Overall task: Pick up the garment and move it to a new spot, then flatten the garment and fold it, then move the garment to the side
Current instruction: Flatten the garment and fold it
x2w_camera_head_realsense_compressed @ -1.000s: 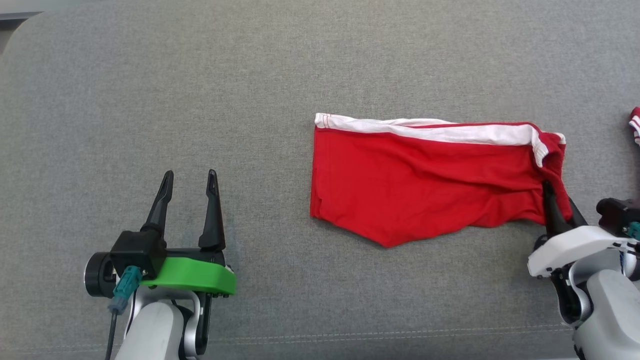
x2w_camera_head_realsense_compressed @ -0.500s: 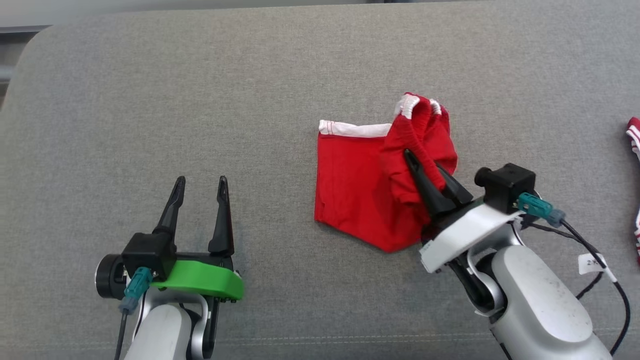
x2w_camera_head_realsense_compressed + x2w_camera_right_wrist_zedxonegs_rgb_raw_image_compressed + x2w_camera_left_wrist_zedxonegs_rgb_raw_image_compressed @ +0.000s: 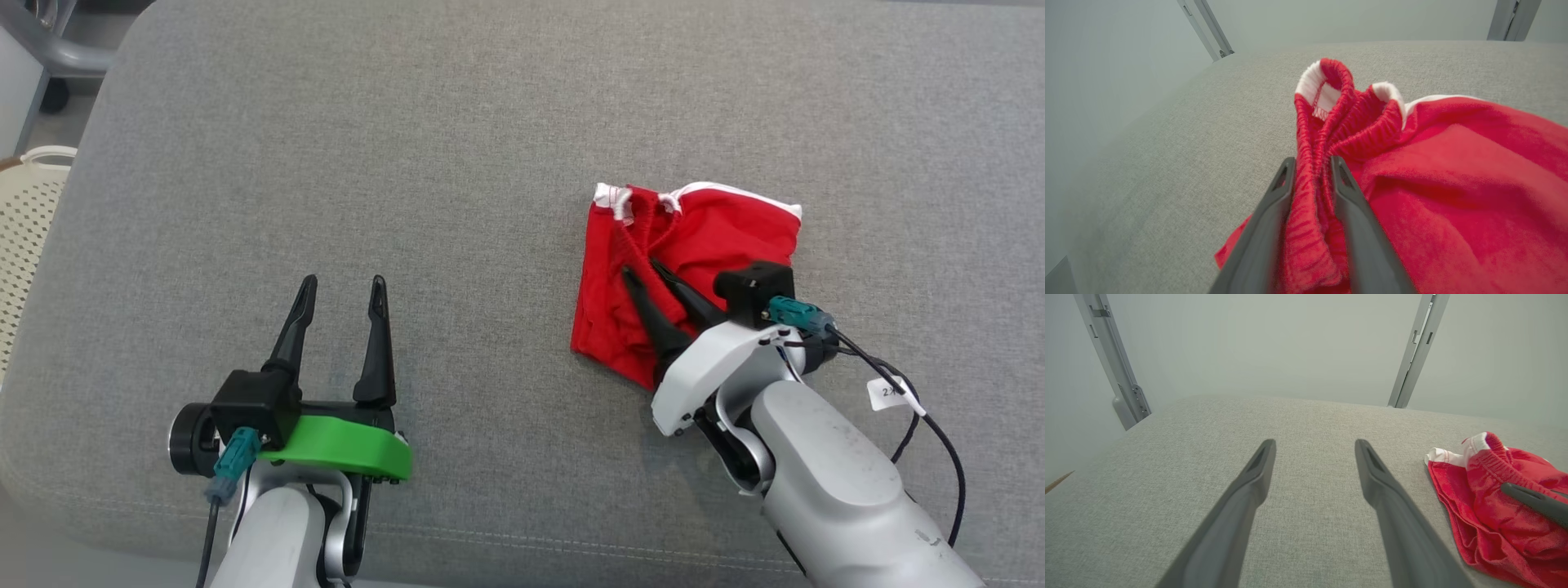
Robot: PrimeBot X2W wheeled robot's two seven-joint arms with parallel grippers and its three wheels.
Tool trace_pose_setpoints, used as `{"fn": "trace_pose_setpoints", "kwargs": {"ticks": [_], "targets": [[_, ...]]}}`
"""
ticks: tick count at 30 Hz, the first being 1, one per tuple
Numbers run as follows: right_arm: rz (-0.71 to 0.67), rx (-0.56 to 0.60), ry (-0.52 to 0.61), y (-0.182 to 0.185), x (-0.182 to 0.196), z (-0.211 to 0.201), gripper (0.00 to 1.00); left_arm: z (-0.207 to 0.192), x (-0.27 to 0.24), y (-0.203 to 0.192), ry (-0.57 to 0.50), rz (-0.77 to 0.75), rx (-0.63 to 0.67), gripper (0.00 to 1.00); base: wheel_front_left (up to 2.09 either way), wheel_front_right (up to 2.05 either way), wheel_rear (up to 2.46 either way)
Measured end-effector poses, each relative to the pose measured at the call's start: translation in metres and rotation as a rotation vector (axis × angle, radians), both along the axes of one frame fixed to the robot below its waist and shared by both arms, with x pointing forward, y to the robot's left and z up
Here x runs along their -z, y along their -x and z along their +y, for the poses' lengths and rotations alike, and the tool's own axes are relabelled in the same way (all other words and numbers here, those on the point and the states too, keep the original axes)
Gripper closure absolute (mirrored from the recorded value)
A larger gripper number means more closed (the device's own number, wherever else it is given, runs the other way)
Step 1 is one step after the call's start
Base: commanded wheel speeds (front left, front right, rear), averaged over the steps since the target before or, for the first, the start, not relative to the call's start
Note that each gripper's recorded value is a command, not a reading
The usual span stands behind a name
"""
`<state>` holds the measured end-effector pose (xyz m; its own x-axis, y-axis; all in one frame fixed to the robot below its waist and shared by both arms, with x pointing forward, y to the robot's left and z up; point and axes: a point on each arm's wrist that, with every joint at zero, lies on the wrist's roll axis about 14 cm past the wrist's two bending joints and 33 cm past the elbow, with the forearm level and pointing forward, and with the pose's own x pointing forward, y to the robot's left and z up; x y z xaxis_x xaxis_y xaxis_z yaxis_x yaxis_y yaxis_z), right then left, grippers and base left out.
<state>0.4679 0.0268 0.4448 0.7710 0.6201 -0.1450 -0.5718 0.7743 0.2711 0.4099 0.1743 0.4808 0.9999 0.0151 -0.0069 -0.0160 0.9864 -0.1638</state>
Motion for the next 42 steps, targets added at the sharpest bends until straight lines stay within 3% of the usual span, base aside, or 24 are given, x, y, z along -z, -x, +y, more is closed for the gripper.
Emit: {"fn": "trace_pose_setpoints", "kwargs": {"ticks": [12,17,21,27,35,42], "targets": [[0.017,-0.15,-0.019,0.028,0.009,0.044,0.0,-0.004,0.007,-0.007,0.001,0.014,0.013,0.0,0.0,0.0,0.0],[-0.076,-0.154,-0.039,0.027,-0.012,0.041,0.0,-0.009,0.006,-0.011,0.002,0.007,0.027,0.0,0.0,0.0,0.0],[-0.169,-0.073,-0.055,0.014,-0.035,0.014,0.0,-0.012,0.004,-0.013,0.001,-0.001,0.037,0.0,0.0,0.0,0.0],[-0.231,0.157,-0.059,0.004,-0.052,-0.062,0.0,-0.017,-0.002,-0.016,-0.013,-0.021,0.059,0.0,0.0,0.0,0.0],[-0.265,0.386,0.082,0.02,-0.052,-0.151,0.0,-0.03,-0.005,-0.016,-0.029,-0.024,0.106,0.0,0.0,0.0,0.0],[-0.258,0.477,0.156,0.045,-0.054,-0.187,0.0,-0.04,-0.008,-0.009,-0.037,-0.017,0.139,0.0,0.0,0.0,0.0]]}}
